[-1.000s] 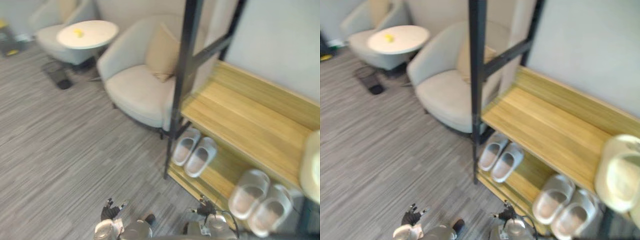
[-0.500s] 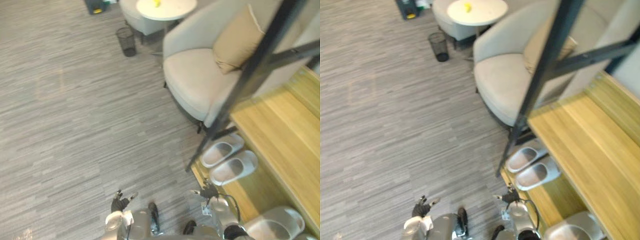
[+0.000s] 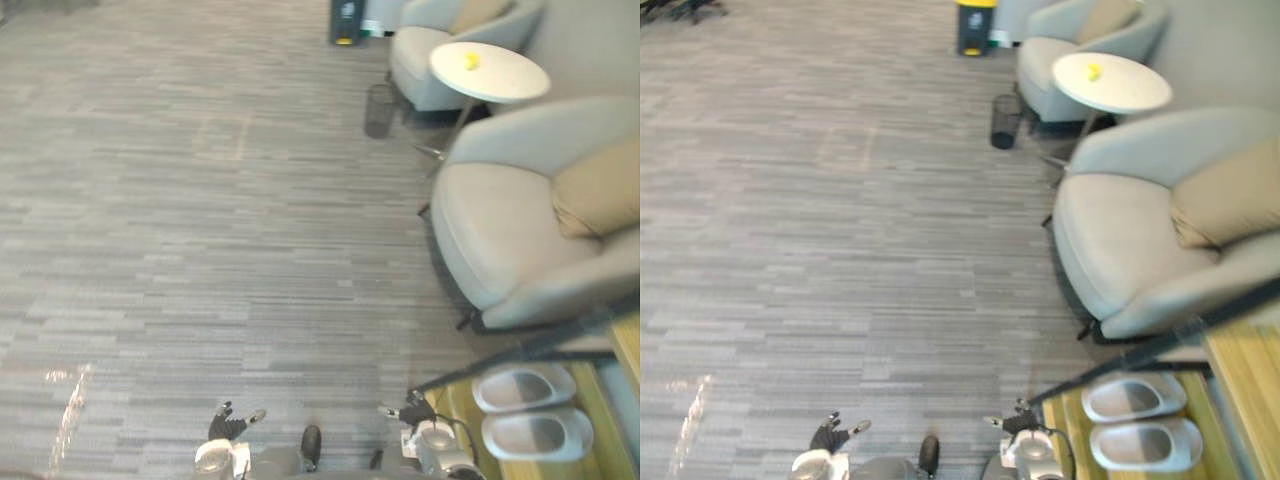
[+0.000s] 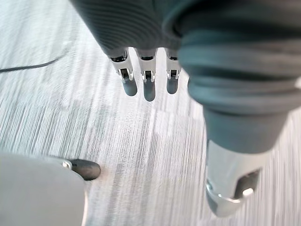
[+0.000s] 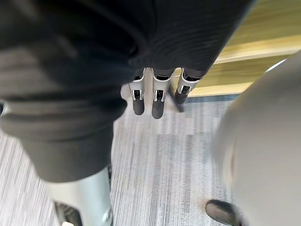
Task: Organize the slippers on the shoe rack
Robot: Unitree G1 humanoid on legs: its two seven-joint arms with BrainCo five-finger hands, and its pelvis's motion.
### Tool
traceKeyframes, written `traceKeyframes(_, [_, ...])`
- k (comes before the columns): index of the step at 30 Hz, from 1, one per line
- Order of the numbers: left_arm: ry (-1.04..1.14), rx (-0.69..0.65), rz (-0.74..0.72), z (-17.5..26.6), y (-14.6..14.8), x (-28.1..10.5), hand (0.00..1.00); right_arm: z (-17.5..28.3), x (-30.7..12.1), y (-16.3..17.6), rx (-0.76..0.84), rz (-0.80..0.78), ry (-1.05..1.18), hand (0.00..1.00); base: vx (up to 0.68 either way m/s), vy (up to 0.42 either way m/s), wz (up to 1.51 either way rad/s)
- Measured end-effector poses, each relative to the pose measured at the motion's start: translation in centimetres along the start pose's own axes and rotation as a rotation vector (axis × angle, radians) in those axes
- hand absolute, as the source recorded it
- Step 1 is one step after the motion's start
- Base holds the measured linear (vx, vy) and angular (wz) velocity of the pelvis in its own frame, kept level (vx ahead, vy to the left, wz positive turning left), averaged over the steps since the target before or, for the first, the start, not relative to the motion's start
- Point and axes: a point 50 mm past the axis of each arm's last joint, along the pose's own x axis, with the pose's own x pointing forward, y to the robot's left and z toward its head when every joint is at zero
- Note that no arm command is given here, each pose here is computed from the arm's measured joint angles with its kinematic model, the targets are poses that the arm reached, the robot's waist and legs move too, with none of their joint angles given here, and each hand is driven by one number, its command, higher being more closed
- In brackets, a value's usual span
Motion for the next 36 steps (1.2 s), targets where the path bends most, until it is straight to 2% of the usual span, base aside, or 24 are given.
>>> traceKeyframes(4, [0.003, -0.073, 0.04, -0.1, 0.6, -0.1, 0.0, -1.0, -0.3, 0.2, 0.005, 0.003, 0.025, 0.0, 0.27, -0.168, 1.22])
traceKeyframes(9, [-0.033, -0.23, 0.053, 0.6, -0.4, -0.5, 0.0, 2.7, -0.1, 1.9, -0.059, 0.06, -0.112, 0.0, 0.38, -0.14, 0.37])
traceKeyframes(12, [-0.077, -0.238, 0.056, 1.8, 0.0, -0.3, 0.0, 3.1, -0.4, 3.5, -0.048, 0.097, -0.124, 0.0, 0.47, -0.068, 0.16])
traceKeyframes(18, [-0.116, -0.246, 0.058, 2.8, 0.3, -0.2, 0.0, 3.6, 0.0, 2.2, -0.029, 0.043, -0.123, 0.0, 0.45, 0.103, 0.44])
traceKeyframes(20, [-0.133, -0.228, 0.082, 3.3, 1.5, 0.1, 0.0, 3.4, 0.1, 3.1, -0.023, 0.065, -0.096, 0.0, 0.65, 0.237, 0.22])
traceKeyframes(27, [-0.095, -0.151, 0.056, 2.9, 0.8, 0.2, 0.0, 0.4, -0.7, 2.5, 0.037, 0.038, -0.038, 0.0, 0.58, 0.193, 0.56])
traceKeyframes(33, [-0.075, -0.149, 0.045, 2.9, 0.4, 0.5, 0.0, 1.2, -0.8, 2.1, 0.088, 0.02, -0.083, 0.0, 0.43, -0.026, 0.42])
traceKeyframes(36, [-0.039, -0.15, 0.069, 1.6, 1.2, 0.3, 0.0, 1.3, -0.5, 2.4, 0.078, 0.035, -0.066, 0.0, 0.73, -0.173, 0.76])
